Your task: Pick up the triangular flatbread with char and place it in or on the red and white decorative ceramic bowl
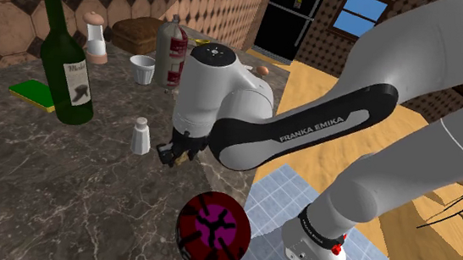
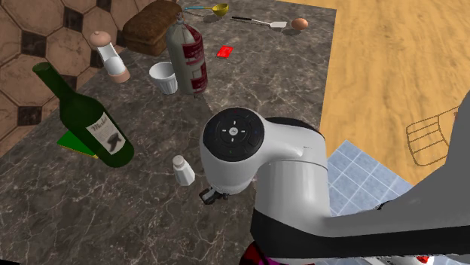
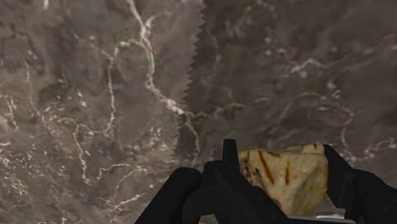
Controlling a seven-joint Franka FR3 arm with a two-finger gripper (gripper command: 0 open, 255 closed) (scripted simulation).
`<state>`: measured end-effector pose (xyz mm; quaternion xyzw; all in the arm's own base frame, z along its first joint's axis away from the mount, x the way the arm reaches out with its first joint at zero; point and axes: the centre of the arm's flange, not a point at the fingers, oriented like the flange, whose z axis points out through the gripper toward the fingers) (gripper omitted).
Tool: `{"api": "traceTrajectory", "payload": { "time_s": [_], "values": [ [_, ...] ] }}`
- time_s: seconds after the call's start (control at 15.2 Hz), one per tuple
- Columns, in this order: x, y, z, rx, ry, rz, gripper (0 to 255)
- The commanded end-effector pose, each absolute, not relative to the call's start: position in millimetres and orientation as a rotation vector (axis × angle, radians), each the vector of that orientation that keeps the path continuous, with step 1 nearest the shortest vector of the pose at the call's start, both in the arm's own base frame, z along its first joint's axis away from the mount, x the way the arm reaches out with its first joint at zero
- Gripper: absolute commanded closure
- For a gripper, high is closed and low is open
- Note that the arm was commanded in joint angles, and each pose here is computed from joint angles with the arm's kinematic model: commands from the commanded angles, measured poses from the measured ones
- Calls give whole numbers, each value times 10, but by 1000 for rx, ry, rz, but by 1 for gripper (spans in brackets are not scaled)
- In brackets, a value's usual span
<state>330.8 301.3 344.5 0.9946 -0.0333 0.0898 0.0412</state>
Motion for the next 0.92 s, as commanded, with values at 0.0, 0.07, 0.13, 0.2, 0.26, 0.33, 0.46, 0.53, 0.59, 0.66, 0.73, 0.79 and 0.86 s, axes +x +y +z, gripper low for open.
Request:
{"api": "traceTrajectory", "payload": {
  "time_s": [0.0, 0.07, 0.13, 0.2, 0.26, 0.33, 0.46, 0.53, 0.59, 0.66, 0.73, 0.79, 0.86],
  "values": [
    [3303, 3009, 3554, 3045, -102, 274, 255],
    [3303, 3009, 3607, 3045, -102, 274, 255],
    [3303, 3009, 3660, 3045, -102, 274, 255],
    [3303, 3009, 3713, 3045, -102, 274, 255],
    [3303, 3009, 3766, 3045, -102, 274, 255],
    [3303, 3009, 3818, 3045, -102, 274, 255],
    [3303, 3009, 3924, 3045, -102, 274, 255],
    [3303, 3009, 3977, 3045, -102, 274, 255],
    [3303, 3009, 4030, 3045, -102, 274, 255],
    [3303, 3009, 4082, 3045, -102, 274, 255],
    [3303, 3009, 4135, 3045, -102, 274, 255],
    [3303, 3009, 4188, 3045, -102, 274, 255],
    [3303, 3009, 4241, 3045, -102, 274, 255]
  ]
}}
